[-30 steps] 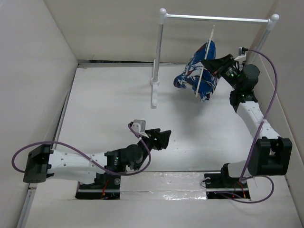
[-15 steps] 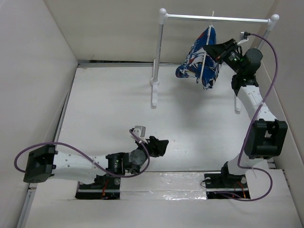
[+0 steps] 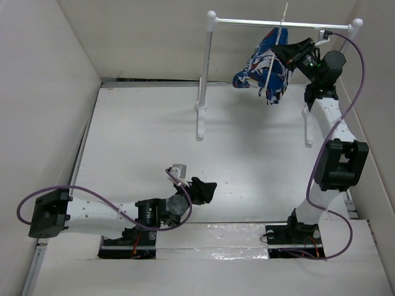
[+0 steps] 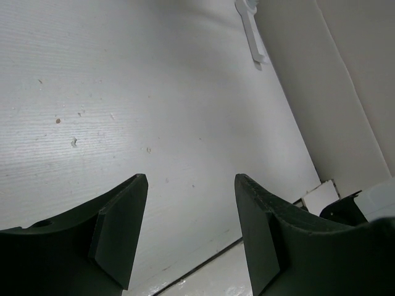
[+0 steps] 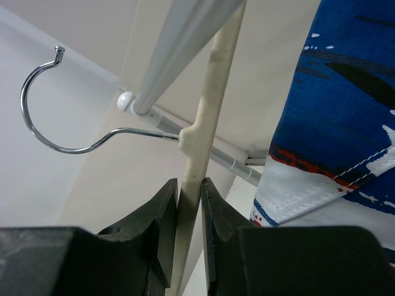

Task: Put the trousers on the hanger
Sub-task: Place the hanger at the clothesline.

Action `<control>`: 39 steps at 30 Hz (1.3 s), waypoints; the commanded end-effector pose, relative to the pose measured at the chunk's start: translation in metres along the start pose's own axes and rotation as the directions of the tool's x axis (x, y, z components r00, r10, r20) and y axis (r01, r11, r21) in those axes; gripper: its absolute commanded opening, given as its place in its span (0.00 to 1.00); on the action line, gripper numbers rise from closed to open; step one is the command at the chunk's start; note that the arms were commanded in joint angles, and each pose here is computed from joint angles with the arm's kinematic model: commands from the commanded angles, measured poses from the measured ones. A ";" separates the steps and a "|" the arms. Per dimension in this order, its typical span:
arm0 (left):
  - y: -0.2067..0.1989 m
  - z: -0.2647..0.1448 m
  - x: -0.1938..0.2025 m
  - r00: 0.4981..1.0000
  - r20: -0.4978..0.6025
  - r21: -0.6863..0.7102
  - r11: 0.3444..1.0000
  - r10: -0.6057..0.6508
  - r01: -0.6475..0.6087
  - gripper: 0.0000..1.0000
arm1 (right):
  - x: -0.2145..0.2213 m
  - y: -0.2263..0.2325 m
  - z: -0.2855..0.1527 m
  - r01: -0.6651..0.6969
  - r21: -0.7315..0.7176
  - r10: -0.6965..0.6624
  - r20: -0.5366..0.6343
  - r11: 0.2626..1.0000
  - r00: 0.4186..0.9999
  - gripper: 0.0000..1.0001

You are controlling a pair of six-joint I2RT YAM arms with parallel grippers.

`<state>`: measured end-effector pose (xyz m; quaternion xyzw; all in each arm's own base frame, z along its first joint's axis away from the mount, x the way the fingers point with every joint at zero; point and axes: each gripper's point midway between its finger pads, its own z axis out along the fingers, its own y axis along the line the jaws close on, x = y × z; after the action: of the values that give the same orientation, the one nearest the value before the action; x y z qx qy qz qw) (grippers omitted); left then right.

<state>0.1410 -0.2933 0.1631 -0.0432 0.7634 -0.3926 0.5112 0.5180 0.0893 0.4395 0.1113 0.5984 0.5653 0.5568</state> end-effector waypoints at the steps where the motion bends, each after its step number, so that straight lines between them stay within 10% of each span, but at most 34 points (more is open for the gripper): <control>1: 0.004 -0.001 -0.005 0.999 0.021 -0.007 1.000 -0.025 0.026 0.55 | -0.039 0.076 -0.003 0.174 -0.180 -0.154 0.118 0.968 0.981 0.00; 28: 0.023 -0.008 -0.026 0.997 0.082 -0.101 0.995 -0.009 0.018 0.55 | -0.044 0.000 -0.010 0.135 -0.099 -0.126 0.088 0.986 0.988 0.00; 30: 0.024 -0.010 -0.029 0.996 0.091 -0.102 0.994 -0.020 0.029 0.55 | -0.042 0.002 -0.012 0.142 -0.109 -0.133 0.086 0.984 0.987 0.08; 37: 0.032 -0.015 -0.036 0.995 0.099 -0.135 0.991 -0.005 0.019 0.56 | -0.036 0.009 -0.028 0.173 -0.114 -0.162 0.101 0.978 0.982 0.84; 39: 0.035 -0.018 -0.044 0.994 0.108 -0.169 0.986 0.018 0.000 0.56 | -0.037 0.011 -0.037 0.183 -0.103 -0.171 0.116 0.978 0.978 0.86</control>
<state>0.1530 -0.2498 0.1617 -0.0852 0.7687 -0.3402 0.5349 0.5295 0.0455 0.4108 0.1179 0.5856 0.5513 0.5825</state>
